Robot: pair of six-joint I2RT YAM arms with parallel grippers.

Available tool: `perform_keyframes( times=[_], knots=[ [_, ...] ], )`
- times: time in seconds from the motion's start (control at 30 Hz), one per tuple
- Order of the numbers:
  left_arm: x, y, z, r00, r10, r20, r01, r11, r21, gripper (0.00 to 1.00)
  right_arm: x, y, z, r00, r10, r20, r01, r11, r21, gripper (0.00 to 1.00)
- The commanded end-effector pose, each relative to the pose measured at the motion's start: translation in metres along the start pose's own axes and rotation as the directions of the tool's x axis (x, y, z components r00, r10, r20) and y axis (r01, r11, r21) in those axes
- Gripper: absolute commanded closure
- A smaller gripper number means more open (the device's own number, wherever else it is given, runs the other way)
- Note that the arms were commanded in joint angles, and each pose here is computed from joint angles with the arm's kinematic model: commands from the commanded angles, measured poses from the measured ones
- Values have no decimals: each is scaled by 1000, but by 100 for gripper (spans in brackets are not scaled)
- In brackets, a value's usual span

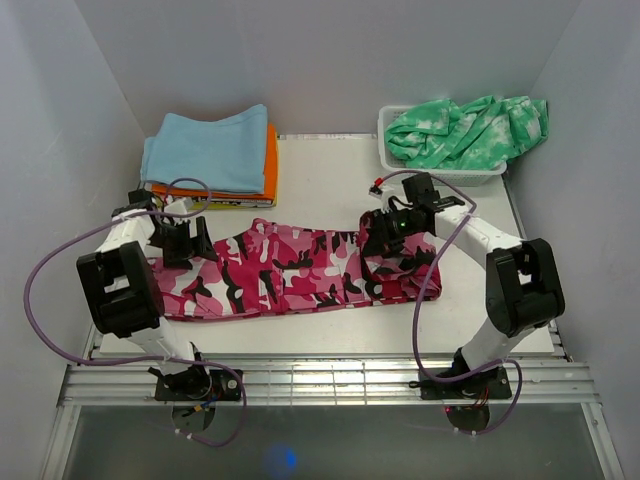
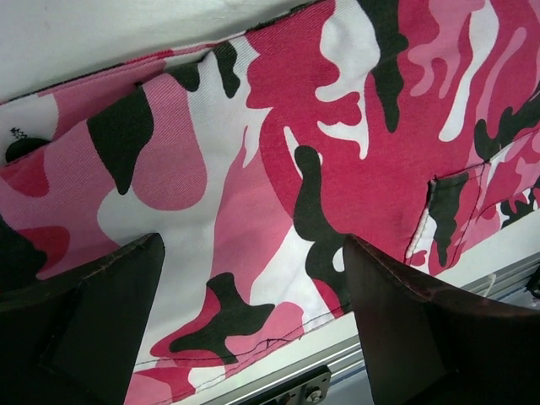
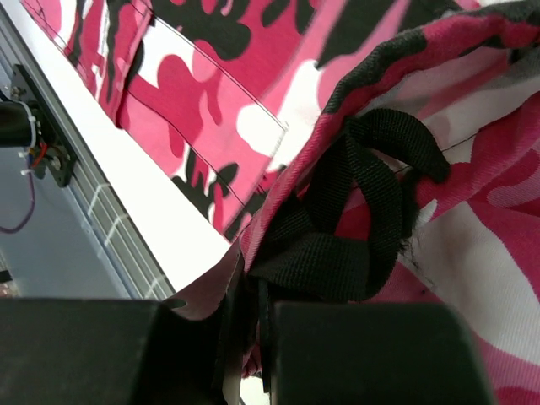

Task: Fold and stack the trousers
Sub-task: Fold the trousers

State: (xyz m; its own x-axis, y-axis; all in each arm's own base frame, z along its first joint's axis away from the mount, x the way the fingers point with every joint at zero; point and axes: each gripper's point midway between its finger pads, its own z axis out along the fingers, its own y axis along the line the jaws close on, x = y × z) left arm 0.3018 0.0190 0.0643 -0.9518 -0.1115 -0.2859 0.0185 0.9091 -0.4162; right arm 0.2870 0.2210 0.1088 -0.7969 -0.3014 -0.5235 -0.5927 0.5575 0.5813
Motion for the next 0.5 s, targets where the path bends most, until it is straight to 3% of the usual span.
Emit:
perform_keyframes(
  times=[0.0,0.47],
  knots=[
    [4,-4,-4,999,-19,26,20,999,-27,2,-29,15,16,997,-5,73,6,1000,-13,92],
    [28,0,18,999,-46,-9,46,996,-80,2,-26,55,74,999,43,-6,-43,999,32,92]
  ],
)
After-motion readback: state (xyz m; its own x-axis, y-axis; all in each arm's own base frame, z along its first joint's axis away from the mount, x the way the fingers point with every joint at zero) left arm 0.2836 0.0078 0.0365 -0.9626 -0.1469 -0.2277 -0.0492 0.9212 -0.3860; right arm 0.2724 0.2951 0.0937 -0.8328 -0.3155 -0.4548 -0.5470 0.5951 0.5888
